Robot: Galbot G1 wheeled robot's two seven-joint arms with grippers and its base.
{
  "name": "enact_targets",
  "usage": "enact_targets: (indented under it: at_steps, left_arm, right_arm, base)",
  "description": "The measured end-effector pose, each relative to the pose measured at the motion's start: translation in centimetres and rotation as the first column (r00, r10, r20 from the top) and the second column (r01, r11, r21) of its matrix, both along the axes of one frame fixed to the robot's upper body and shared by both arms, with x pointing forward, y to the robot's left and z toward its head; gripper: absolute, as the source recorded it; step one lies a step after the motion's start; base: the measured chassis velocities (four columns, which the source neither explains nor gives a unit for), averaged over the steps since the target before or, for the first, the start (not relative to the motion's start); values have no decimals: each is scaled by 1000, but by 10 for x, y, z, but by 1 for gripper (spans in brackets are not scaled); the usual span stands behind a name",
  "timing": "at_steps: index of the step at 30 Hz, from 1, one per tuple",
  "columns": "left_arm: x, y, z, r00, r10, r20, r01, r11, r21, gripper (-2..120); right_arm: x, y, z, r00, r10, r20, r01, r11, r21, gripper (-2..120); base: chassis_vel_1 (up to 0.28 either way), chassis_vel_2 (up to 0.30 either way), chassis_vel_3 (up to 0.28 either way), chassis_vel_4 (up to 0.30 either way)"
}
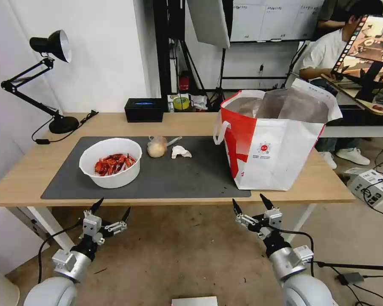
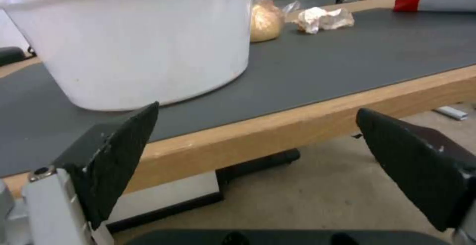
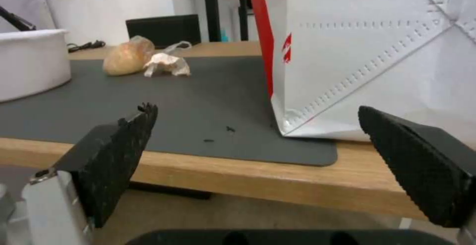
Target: Pick up the trash from the table and place it into the takeout bag.
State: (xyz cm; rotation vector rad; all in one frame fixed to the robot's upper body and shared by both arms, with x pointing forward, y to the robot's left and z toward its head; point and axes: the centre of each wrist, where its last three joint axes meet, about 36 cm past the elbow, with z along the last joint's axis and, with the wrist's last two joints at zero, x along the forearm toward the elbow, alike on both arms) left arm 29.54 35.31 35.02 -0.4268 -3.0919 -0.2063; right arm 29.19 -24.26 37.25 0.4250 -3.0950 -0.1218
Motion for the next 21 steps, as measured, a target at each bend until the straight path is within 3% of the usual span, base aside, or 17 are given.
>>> enact_targets:
  at_steps: [13, 21]
  left_arm:
    - [0, 2, 0, 1000, -1, 2, 1, 1000, 1, 100]
    - [3, 1, 2, 1000, -4, 10, 4, 1000, 0, 100]
  right_arm:
    - [-2, 3, -3, 1000, 1, -13, -1, 1000, 10, 100]
    - [7, 20, 8, 998, 64, 17, -65, 998, 25, 100]
  base:
    - [0, 0, 0, 0]
    - [0, 0, 0, 0]
